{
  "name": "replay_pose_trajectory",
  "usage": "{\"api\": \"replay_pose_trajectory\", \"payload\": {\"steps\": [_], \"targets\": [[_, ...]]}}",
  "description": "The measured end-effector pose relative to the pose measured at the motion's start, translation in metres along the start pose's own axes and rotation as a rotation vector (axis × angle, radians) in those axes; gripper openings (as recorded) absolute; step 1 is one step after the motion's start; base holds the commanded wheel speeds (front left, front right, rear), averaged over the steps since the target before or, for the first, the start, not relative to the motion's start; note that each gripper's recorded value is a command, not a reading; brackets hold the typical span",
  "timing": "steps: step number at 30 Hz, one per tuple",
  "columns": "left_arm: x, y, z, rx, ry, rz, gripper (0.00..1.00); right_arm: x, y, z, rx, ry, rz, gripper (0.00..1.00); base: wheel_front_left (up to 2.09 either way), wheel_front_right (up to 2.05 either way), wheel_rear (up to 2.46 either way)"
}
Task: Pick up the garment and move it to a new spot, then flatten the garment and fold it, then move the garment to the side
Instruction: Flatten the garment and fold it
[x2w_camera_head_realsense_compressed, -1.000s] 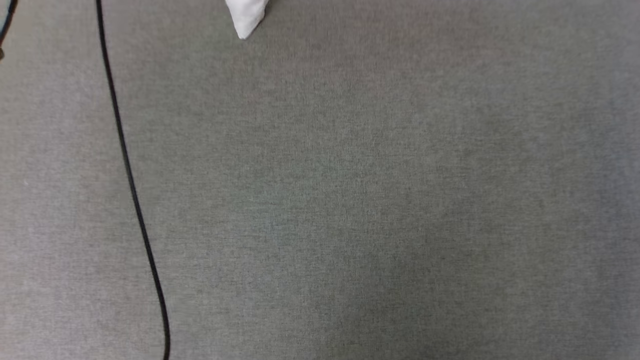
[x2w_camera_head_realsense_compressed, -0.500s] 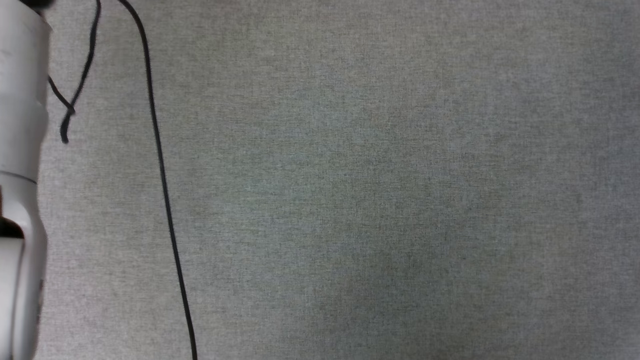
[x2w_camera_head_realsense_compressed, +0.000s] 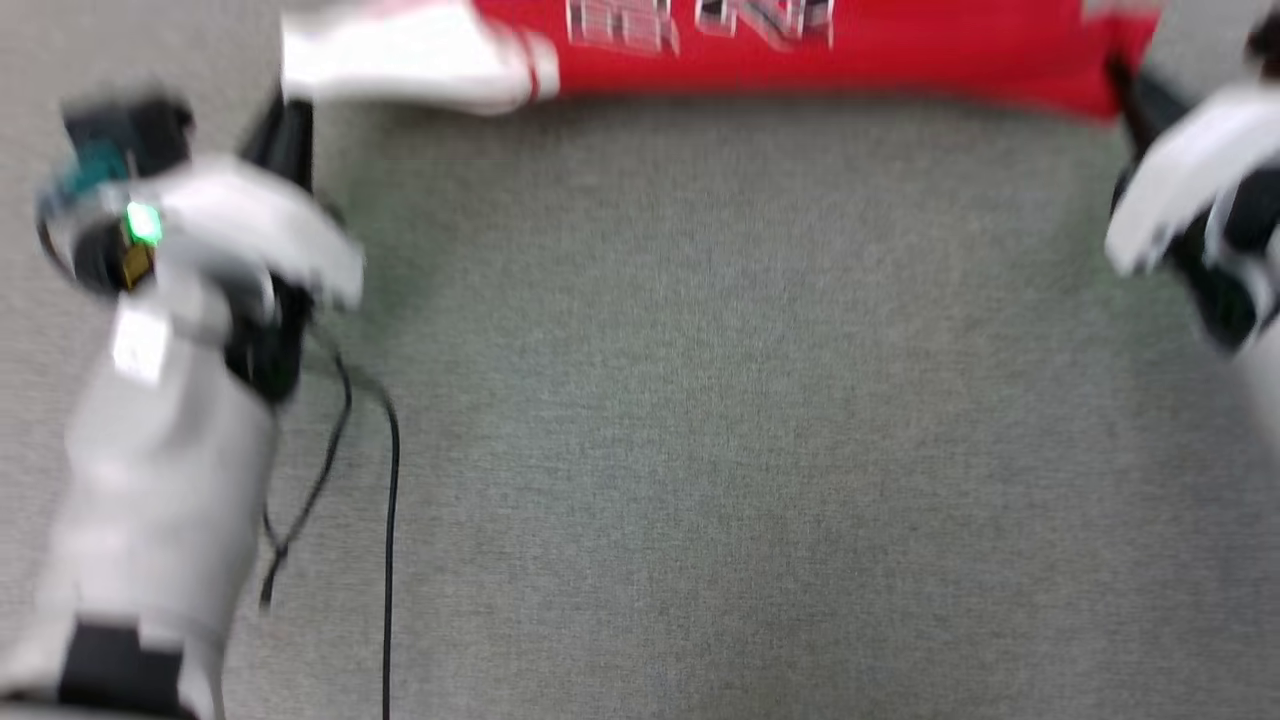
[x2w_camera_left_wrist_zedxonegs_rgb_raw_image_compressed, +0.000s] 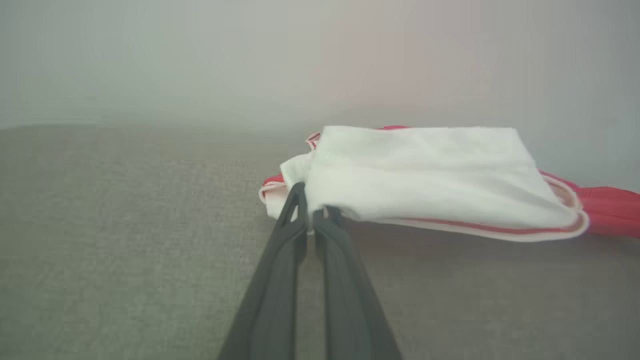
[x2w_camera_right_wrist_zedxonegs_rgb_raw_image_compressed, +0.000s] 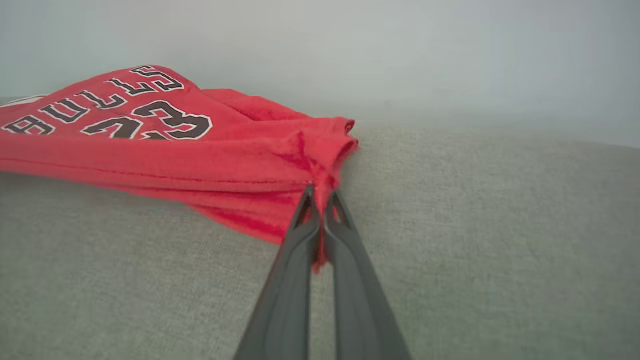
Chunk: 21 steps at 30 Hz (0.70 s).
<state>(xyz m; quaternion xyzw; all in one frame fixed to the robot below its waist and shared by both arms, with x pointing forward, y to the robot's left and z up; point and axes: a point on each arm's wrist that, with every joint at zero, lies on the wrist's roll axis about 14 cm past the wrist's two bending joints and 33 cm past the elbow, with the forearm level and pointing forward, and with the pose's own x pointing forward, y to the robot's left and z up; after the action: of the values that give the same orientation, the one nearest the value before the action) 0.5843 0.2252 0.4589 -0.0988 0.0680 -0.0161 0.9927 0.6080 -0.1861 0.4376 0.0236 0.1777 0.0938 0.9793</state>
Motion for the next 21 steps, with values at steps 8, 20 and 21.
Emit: {"api": "replay_pose_trajectory", "payload": {"steps": [8, 20, 21], "targets": [[-0.096, 0.003, -0.041, -0.037, 0.061, 0.027, 0.0, -0.07, 0.005, -0.037, 0.036, 0.011, 0.005, 0.0, 0.0, 0.0, 0.0], [-0.224, 0.007, -0.055, -0.144, 0.045, 0.149, 0.0, -0.174, 0.005, -0.085, 0.117, 0.016, -0.027, 0.0, 0.0, 0.0, 0.0], [-0.233, 0.006, -0.054, -0.149, 0.043, 0.156, 0.0, -0.182, 0.005, -0.09, 0.129, 0.015, -0.032, 0.0, 0.0, 0.0, 0.0]]}}
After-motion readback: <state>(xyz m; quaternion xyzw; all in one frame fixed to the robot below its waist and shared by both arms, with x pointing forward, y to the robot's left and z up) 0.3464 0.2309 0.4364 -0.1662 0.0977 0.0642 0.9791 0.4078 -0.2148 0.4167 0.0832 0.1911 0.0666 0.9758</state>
